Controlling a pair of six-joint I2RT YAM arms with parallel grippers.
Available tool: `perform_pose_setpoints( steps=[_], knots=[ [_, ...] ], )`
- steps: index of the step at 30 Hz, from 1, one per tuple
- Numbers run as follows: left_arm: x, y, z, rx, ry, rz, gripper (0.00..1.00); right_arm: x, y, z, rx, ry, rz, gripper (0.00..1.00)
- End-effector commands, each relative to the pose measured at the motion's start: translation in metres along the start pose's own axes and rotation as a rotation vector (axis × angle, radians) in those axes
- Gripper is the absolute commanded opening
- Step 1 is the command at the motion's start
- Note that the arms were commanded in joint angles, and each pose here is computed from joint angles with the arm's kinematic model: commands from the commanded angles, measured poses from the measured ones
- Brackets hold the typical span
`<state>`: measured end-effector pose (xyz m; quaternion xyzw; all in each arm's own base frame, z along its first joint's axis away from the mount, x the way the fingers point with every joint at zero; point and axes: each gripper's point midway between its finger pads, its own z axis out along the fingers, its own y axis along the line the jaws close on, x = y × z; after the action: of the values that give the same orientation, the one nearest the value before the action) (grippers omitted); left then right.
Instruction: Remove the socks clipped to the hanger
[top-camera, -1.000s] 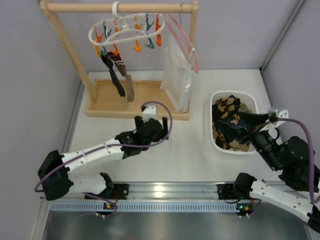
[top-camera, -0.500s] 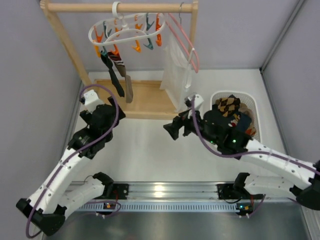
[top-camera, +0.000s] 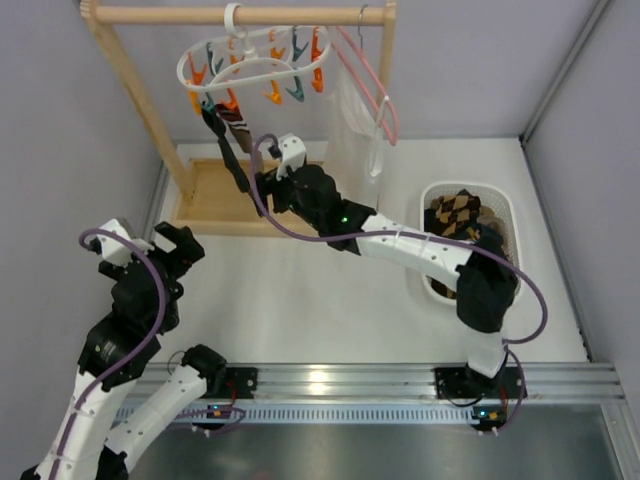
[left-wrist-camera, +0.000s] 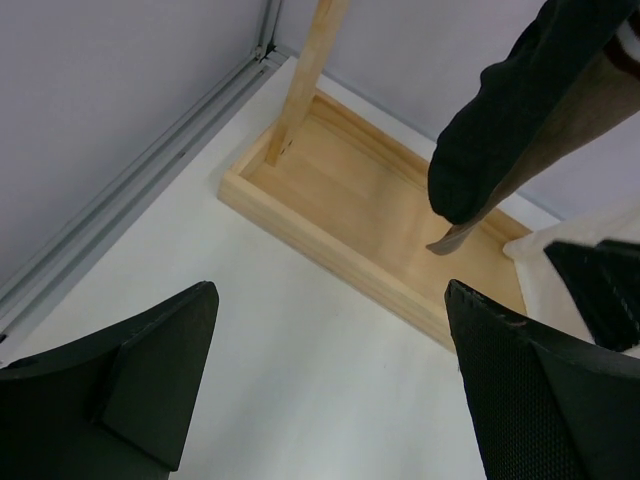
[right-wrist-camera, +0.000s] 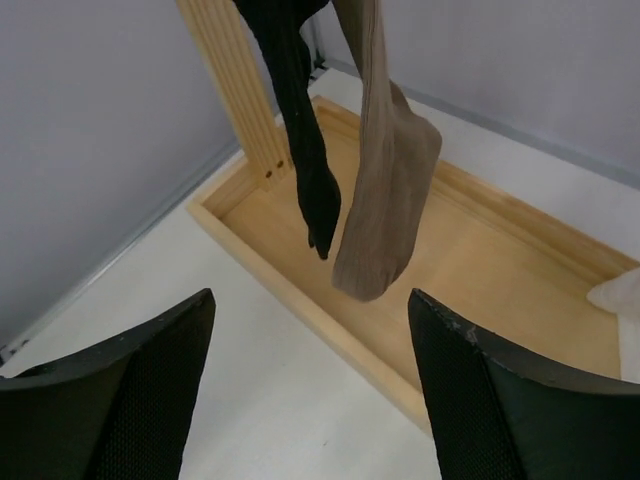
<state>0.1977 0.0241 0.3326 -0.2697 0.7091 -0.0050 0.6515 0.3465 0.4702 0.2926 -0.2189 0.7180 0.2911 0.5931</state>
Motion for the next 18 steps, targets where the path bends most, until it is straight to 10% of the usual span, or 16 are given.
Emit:
perform_pose_setpoints(
  steps=[1, 18],
  knots=[
    [0.019, 0.014, 0.001, -0.029, 0.015, 0.025, 0.99, -0.023, -0.009, 0.035, 0.041, -0.057, -0.032, 0.73],
    [0.035, 0.012, -0.001, 0.023, 0.051, 0.034, 0.99, -0.022, -0.03, 0.112, 0.055, -0.073, -0.064, 0.44]
  ],
)
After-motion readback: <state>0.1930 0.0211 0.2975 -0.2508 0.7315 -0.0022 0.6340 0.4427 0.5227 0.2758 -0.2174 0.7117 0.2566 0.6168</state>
